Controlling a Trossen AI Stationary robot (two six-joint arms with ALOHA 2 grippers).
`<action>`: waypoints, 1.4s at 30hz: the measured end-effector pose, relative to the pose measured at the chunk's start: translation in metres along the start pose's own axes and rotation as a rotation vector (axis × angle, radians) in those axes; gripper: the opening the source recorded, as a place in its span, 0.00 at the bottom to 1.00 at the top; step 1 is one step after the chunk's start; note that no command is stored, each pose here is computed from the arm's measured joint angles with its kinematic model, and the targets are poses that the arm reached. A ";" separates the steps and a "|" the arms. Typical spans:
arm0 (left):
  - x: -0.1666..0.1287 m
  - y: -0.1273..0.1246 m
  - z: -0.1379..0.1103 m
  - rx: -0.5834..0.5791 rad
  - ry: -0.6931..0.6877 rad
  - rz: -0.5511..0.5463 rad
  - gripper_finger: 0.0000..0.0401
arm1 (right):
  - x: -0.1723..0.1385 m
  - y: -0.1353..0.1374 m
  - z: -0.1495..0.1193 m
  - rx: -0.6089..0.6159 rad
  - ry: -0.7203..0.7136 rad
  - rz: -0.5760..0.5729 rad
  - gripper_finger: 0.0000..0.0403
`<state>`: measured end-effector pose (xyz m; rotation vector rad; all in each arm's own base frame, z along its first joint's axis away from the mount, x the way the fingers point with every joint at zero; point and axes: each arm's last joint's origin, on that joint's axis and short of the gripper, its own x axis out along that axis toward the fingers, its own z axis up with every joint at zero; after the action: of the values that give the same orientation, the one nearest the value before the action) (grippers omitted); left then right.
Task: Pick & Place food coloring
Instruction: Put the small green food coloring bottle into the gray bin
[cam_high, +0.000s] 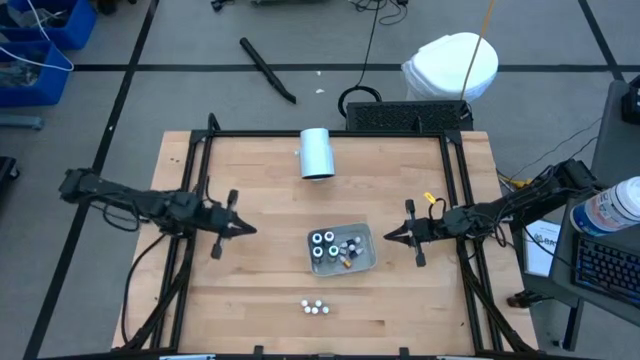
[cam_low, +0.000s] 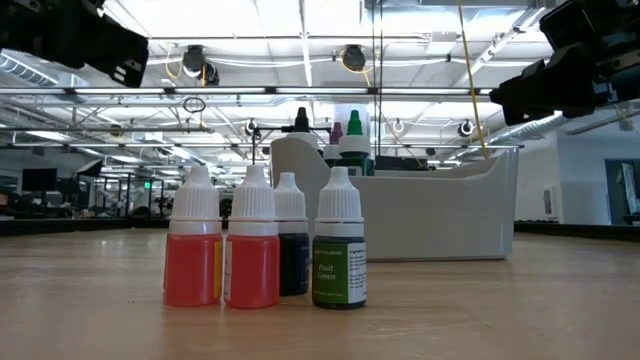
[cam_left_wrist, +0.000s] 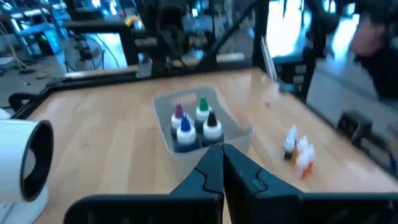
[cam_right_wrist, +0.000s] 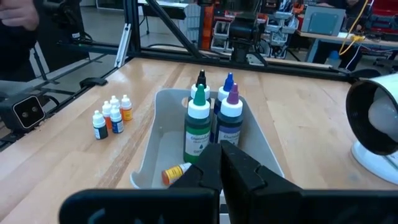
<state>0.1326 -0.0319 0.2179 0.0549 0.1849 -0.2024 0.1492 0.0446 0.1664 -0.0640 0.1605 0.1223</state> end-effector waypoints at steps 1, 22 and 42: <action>0.001 0.000 -0.003 -0.010 -0.031 -0.001 0.01 | 0.000 0.000 0.000 -0.001 -0.001 0.000 0.00; 0.009 -0.003 -0.051 0.048 -0.150 0.055 0.07 | 0.068 0.067 0.070 -0.250 -0.072 0.095 0.00; 0.010 -0.003 -0.052 0.095 -0.138 0.058 0.13 | 0.208 0.146 0.050 -0.192 0.249 0.014 0.13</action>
<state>0.1322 -0.0329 0.1654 0.1401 0.0358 -0.1561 0.3423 0.2174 0.1736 -0.2703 0.3976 0.1434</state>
